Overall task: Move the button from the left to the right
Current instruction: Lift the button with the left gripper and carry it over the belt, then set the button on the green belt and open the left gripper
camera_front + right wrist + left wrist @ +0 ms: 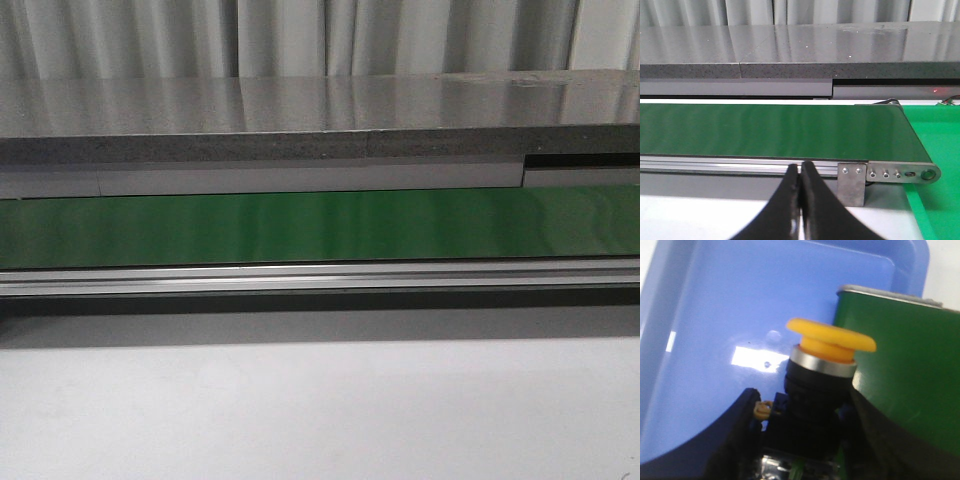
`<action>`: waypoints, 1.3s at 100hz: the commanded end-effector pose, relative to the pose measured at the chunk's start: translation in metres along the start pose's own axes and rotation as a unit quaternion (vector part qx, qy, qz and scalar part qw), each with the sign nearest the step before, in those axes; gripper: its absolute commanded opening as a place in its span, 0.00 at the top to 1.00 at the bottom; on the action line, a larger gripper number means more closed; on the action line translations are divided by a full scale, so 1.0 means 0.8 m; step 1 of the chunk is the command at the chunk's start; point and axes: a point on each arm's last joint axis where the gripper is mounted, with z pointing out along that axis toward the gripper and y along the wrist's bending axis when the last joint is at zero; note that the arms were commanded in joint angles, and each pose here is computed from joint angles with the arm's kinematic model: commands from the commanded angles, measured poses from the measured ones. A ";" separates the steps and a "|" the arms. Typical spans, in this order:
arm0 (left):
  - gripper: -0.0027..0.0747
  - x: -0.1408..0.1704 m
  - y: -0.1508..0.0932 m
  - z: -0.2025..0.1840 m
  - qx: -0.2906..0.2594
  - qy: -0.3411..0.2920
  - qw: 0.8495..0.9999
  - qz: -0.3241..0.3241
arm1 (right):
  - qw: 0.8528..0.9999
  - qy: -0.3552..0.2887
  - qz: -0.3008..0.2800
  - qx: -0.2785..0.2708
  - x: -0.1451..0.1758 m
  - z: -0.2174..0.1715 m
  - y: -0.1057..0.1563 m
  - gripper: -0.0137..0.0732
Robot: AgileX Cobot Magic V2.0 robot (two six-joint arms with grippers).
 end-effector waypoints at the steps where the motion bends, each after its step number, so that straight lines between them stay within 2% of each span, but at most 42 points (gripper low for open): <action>1: 0.99 -0.009 -0.016 -0.030 0.012 -0.042 0.999 0.012 | 0.998 -0.059 -0.008 0.000 -0.017 -0.004 0.000 0.92; 28: 0.99 -0.006 -0.052 -0.029 0.032 -0.038 0.998 0.048 | 0.998 -0.059 -0.008 0.000 -0.017 -0.004 0.000 0.92; 66: 0.97 0.016 -0.057 -0.001 0.036 0.004 0.998 0.051 | 0.998 -0.059 -0.008 0.000 -0.017 -0.004 0.000 0.92; 73: 0.90 0.018 -0.058 0.005 0.036 0.006 0.998 0.051 | 0.998 -0.059 -0.008 0.000 -0.017 -0.004 0.000 0.92; 80: 0.79 0.018 -0.058 0.010 0.035 0.010 0.998 0.052 | 0.998 -0.059 -0.008 0.000 -0.017 -0.004 0.000 0.92; 99: 0.38 0.016 -0.062 0.012 0.052 0.002 0.997 0.061 | 0.998 -0.059 -0.008 0.000 -0.017 -0.004 0.000 0.92; 106: 0.28 0.015 -0.062 0.012 0.052 -0.001 0.997 0.061 | 0.998 -0.059 -0.008 0.000 -0.017 -0.004 0.000 0.92; 113: 0.24 0.015 -0.062 0.010 0.052 -0.004 0.997 0.061 | 0.998 -0.059 -0.008 0.000 -0.017 -0.004 0.000 0.92; 130: 0.25 0.016 -0.061 0.002 0.052 -0.006 0.997 0.061 | 0.998 -0.059 -0.008 0.000 -0.017 -0.004 0.000 0.92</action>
